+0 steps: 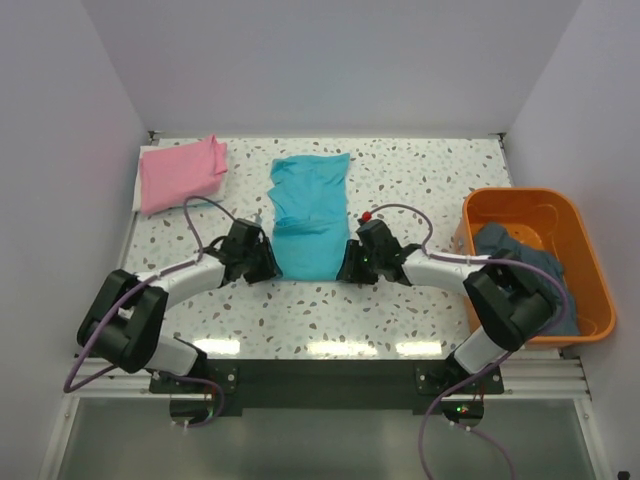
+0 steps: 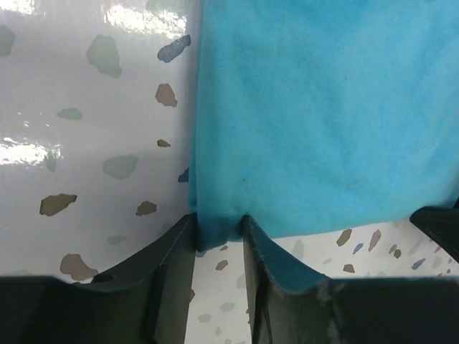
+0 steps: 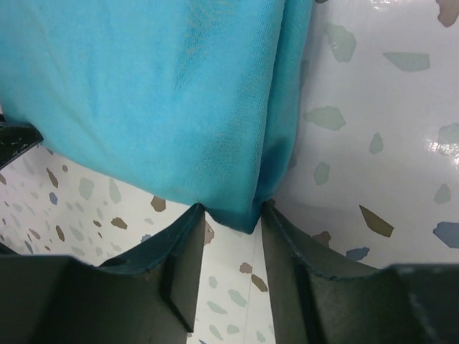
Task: Fold and stack the t-shirts
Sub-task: Fold the tshirt
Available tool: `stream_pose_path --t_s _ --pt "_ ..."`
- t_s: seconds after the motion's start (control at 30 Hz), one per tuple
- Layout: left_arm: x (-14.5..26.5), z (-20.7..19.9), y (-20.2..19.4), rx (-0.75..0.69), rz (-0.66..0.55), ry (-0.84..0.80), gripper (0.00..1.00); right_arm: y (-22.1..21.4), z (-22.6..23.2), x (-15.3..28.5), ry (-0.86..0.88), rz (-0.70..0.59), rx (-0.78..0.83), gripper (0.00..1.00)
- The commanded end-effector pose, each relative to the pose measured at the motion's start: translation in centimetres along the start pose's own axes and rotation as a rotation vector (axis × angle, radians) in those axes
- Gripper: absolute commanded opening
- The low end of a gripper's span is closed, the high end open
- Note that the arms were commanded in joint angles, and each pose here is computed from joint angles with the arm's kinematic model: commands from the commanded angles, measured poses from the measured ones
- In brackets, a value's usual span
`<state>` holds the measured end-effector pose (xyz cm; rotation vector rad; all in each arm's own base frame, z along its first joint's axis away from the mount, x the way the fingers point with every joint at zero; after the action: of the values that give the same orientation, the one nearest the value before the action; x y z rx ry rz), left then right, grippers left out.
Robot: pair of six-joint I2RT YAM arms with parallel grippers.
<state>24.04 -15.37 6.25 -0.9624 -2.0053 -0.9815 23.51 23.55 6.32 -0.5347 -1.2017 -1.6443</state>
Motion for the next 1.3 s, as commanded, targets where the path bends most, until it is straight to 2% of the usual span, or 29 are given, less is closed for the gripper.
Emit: stream_pose_path --t_s 0.0,0.03,0.07,0.1,0.23,0.4,0.5,0.6,0.63,0.7,0.8,0.93,0.97,1.0,1.07,1.1,1.27 --pt "-0.8 0.0 0.2 -0.011 -0.012 0.021 0.36 0.4 0.2 -0.7 0.0 -0.015 -0.016 0.4" --pt "-1.0 0.0 0.0 -0.019 0.003 0.014 0.29 0.6 0.3 -0.8 0.003 -0.016 -0.017 0.33" --pt "-1.1 -0.1 -0.4 -0.027 0.015 0.008 0.11 0.5 0.5 -0.9 0.015 -0.008 -0.023 0.29" --pt "-1.1 0.0 -0.7 -0.032 0.022 0.009 0.0 0.4 0.6 -0.9 0.023 -0.006 -0.028 0.26" --pt "-0.5 -0.8 -2.1 -0.084 0.017 -0.029 0.0 -0.3 0.6 0.1 0.02 0.012 0.014 0.0" --pt "1.8 0.5 -5.1 -0.122 0.072 -0.025 0.0 -3.5 0.7 2.9 0.019 0.067 0.063 0.0" --pt "4.0 0.9 -6.9 -0.153 0.107 -0.076 0.0 -5.6 1.0 5.4 0.044 0.09 0.078 0.0" --pt "6.6 0.2 -8.2 -0.181 0.157 -0.21 0.0 -7.0 1.2 7.7 0.055 0.114 0.087 0.0" --pt "8.0 -0.7 -8.3 -0.185 0.159 -0.28 0.0 -6.6 1.8 9.0 0.084 0.075 0.088 0.0" --pt "9.3 -1.1 -8.0 -0.184 0.152 -0.3 0.0 -6.4 2.1 10.6 0.109 0.048 0.086 0.0" --pt "11.0 -3.2 -6.2 -0.191 0.074 -0.345 0.0 -4.5 3.3 13.2 0.161 -0.066 0.089 0.0" --pt "11.1 -5.6 -2.4 -0.192 -0.068 -0.279 0.0 -0.6 3.6 15.1 0.074 -0.188 0.098 0.0" --pt "11.6 -6.9 -1.0 -0.186 -0.111 -0.289 0.0 0.3 3.2 14.7 0.029 -0.188 0.103 0.0" --pt "11.5 -7.5 -0.1 -0.179 -0.137 -0.29 0.0 2.4 3.3 15.2 0.031 -0.237 0.081 0.0" --pt "11.1 -8.8 2.4 -0.167 -0.196 -0.285 0.0 4.3 3.6 14.6 0.05 -0.251 0.087 0.0" --pt "10.9 -9.4 3.6 -0.156 -0.231 -0.296 0.0 6.5 3.9 15.0 0.058 -0.31 0.072 0.0" --pt "9.6 -11.3 9.1 -0.13 -0.302 -0.283 0.0 13.2 3.8 12.8 0.081 -0.337 0.063 0.0"
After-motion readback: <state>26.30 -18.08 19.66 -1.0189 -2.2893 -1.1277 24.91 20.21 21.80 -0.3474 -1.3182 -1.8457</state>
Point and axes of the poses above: each gripper's point midway between its finger pads, its own x axis back along the fingers, its own z axis along the line the jaws close on, y = z × x, the point moved 5 cm from there along x, back along the fingers, and after that the axes turned 9 degrees about x, right-handed, at the moved point
